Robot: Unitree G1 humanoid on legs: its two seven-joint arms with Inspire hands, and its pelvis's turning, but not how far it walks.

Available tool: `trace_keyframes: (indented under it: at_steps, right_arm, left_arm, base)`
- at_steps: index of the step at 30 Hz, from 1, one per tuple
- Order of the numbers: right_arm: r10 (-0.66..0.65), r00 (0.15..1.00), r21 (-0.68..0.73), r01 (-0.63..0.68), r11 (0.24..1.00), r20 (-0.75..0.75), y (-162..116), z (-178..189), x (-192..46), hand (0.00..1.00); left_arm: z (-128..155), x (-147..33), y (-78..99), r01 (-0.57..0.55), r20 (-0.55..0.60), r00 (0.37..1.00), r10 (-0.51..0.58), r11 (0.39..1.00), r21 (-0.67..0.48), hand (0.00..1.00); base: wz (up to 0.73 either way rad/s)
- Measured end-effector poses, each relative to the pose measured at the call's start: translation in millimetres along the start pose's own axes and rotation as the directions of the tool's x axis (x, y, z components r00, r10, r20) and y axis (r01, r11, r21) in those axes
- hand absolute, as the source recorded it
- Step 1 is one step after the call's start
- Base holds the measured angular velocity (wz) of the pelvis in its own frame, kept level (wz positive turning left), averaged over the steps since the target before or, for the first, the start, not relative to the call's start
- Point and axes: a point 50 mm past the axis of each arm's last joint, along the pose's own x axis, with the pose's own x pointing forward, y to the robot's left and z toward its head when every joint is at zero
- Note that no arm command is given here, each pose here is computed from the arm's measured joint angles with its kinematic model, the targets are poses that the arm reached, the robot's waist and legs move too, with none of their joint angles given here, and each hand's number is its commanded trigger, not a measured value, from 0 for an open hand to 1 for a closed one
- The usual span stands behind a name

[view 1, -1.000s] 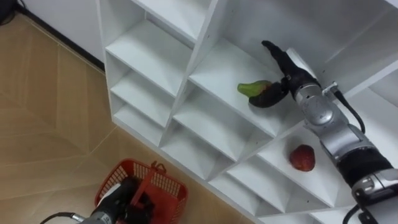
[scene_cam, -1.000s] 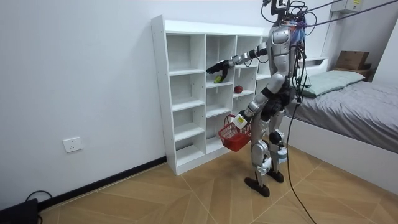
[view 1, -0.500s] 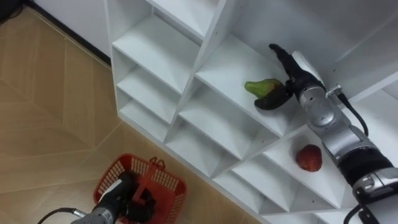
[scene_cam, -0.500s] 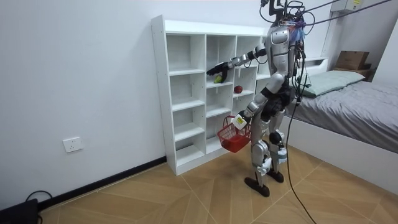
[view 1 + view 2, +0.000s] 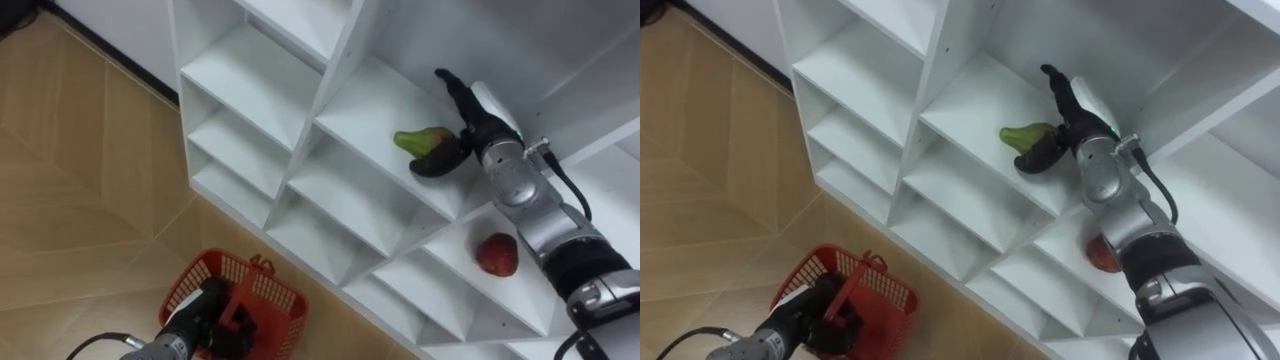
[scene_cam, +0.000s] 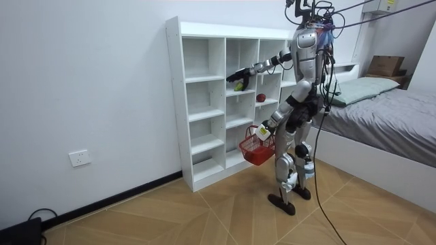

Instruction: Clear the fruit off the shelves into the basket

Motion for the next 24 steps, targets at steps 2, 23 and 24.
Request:
trace_keyframes:
  at_steps: [2,23,24]
  right_arm:
    - [0.000,1.000,0.009,0.000,1.000,-0.008,-0.4,-1.4,0.0,0.00]
    - [0.122,0.991,0.082,-0.118,0.990,-0.047,0.2,-2.7,4.0,0.00]
    - [0.126,0.991,0.082,-0.122,0.989,-0.046,0.1,-2.3,4.3,0.00]
  left_arm:
    - [0.7,0.0,-0.1,0.000,0.003,1.000,0.000,1.000,0.000,1.00]
    - [5.2,0.0,1.1,-0.004,0.021,1.000,0.004,1.000,0.006,1.00]
    - [5.3,0.0,1.1,-0.004,0.021,1.000,0.004,1.000,0.006,1.00]
  base:
    - [0.00]
    - [0.00]
    - [0.00]
